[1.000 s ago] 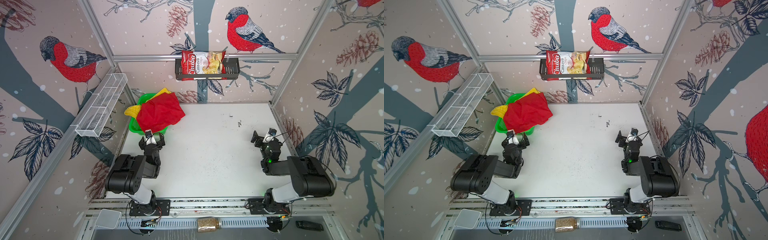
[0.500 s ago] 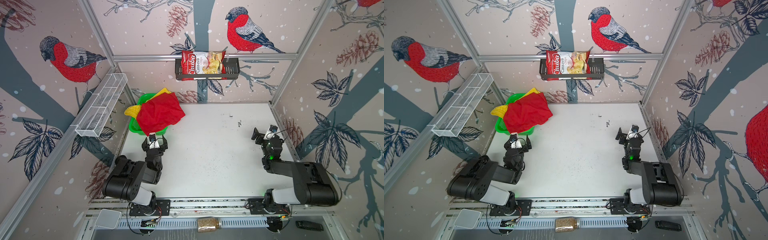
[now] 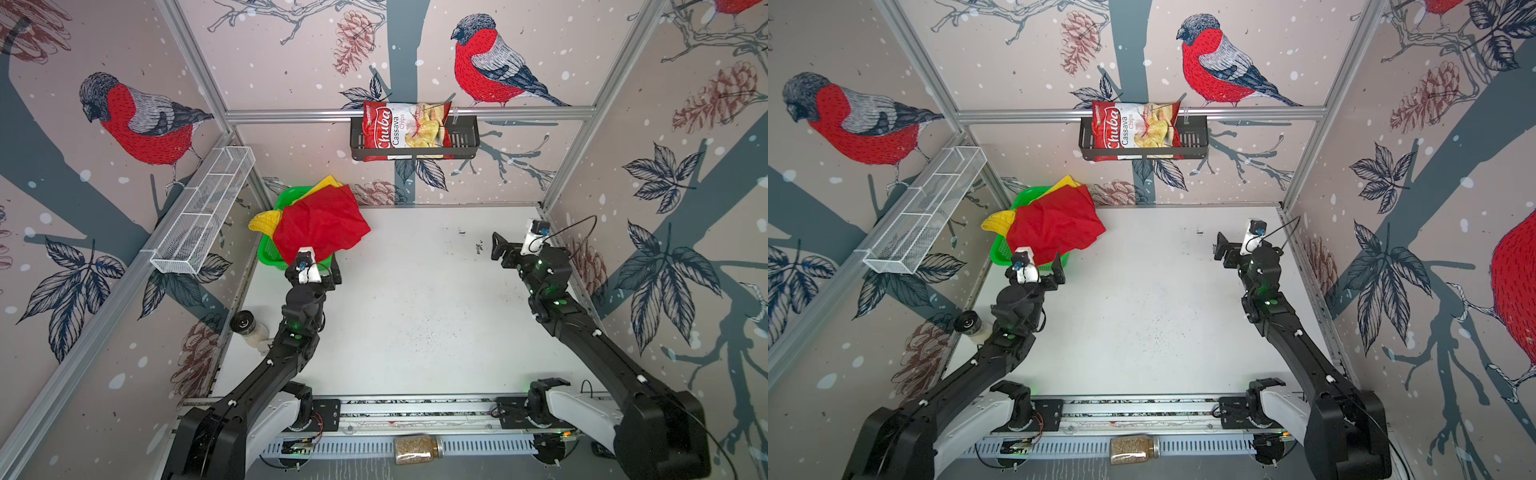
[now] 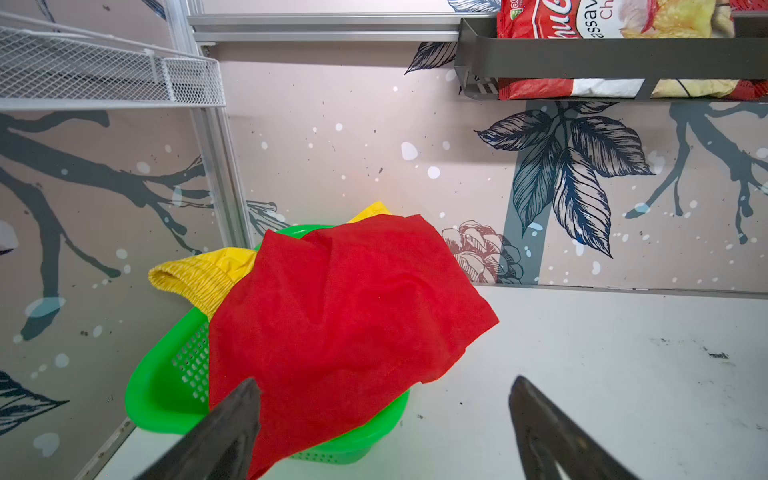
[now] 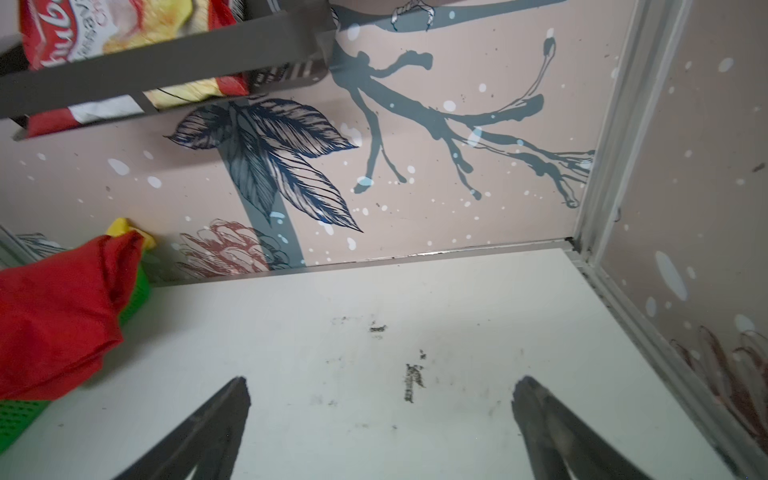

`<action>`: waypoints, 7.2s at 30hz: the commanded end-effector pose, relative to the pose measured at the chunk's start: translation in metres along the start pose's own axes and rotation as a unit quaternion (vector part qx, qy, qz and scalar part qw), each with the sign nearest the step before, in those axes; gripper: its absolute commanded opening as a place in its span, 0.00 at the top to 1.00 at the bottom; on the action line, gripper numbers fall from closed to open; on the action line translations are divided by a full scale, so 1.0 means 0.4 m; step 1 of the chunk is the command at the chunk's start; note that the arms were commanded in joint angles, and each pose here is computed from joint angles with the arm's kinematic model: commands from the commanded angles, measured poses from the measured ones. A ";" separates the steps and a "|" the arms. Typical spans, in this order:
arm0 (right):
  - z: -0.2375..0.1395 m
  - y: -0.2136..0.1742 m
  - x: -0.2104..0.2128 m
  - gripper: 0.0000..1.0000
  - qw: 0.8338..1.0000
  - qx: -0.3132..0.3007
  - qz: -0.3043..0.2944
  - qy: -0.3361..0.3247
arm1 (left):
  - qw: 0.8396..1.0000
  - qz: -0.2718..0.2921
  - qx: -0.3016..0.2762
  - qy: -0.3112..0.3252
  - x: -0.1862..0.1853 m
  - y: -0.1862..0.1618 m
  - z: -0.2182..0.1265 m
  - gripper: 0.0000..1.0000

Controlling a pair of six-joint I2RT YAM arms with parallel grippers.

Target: Fold and stack the shorts

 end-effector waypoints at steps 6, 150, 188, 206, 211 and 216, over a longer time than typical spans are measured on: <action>-0.033 -0.073 0.216 0.00 0.984 0.008 -0.124 0.130 | 0.970 -0.041 0.238 -0.012 0.014 0.054 0.128 0.13; -0.031 -0.039 0.221 0.00 0.986 0.147 0.010 0.078 | 0.914 -0.023 0.223 -0.337 -0.378 0.298 0.367 0.03; 0.037 -0.335 0.282 0.86 0.926 0.329 -0.180 -0.048 | 0.863 -0.144 0.390 -0.288 -0.287 -0.093 0.173 0.03; -0.091 0.230 0.364 1.00 0.961 0.120 -0.006 0.249 | 0.909 -0.084 0.322 -0.251 -0.221 0.038 0.136 0.03; -0.013 0.213 0.204 0.95 0.974 0.148 0.047 0.164 | 0.915 -0.071 0.294 -0.267 -0.215 0.043 0.113 0.03; 0.106 0.089 -0.048 0.51 0.973 0.201 0.072 -0.082 | 0.913 -0.076 0.295 -0.273 -0.213 0.014 0.092 0.03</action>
Point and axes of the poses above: each gripper's point midway between its finger pads, its own z axis out along the fingers, its own x axis along the line the jaws close on, y = z × x, the point moved 9 cm from there along -z, back along the fingers, and after that the axes turned 10 degrees about z, right-handed, at the moved point
